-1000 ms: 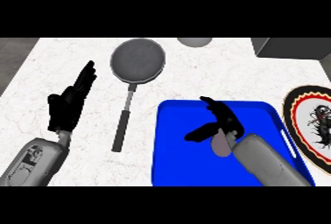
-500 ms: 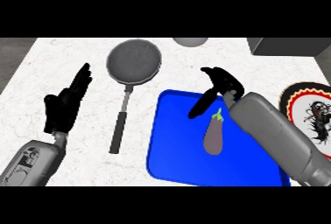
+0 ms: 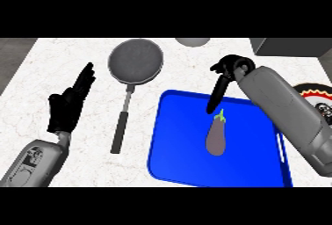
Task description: Pick the eggplant from the tray and place it in the plate
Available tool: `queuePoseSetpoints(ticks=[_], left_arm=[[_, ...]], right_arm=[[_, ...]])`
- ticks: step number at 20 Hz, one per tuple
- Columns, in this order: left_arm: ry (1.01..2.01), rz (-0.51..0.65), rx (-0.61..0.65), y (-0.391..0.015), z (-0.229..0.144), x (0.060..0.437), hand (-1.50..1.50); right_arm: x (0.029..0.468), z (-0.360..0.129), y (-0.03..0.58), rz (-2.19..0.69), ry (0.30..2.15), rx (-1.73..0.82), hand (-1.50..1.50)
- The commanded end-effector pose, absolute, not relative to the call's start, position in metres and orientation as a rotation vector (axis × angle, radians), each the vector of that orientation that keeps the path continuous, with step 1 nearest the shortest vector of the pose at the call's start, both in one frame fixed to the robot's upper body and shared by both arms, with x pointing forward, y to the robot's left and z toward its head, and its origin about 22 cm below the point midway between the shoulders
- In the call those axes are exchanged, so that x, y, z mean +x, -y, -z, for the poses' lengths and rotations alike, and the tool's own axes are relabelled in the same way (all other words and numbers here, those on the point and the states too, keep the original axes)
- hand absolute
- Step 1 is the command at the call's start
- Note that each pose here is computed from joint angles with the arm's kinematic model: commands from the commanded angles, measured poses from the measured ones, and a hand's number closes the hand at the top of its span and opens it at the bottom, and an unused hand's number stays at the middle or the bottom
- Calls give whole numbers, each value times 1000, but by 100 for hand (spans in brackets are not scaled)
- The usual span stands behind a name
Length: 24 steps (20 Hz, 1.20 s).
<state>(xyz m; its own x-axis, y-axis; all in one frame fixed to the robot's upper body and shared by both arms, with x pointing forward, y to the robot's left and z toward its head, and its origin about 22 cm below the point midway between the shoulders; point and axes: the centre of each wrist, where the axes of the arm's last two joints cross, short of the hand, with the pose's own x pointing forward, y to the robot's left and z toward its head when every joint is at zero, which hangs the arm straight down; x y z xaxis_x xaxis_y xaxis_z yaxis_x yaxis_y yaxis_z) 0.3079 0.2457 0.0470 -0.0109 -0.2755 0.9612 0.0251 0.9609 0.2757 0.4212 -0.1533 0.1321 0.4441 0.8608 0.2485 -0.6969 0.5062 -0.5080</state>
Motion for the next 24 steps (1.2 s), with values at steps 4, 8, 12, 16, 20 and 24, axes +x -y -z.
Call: queuePoseSetpoints(ticks=[4,8,12,16,20,24], left_arm=[[1568,226,185,-244,-46,308,0],[1572,232,209,-251,-39,303,0],[1568,230,192,-255,-50,308,0],[1556,219,214,-261,-36,299,0],[1577,222,225,-254,-50,305,0],[1573,214,239,-244,-34,305,0]], right_arm=[[437,-125,153,-1098,244,-343,-150],[437,-105,143,-1103,224,-319,-150],[433,-76,153,-1147,156,-294,-150],[427,-60,158,-1199,78,-289,-150],[425,-52,152,-1206,70,-263,-150],[417,-40,137,-1211,69,-247,-150]])
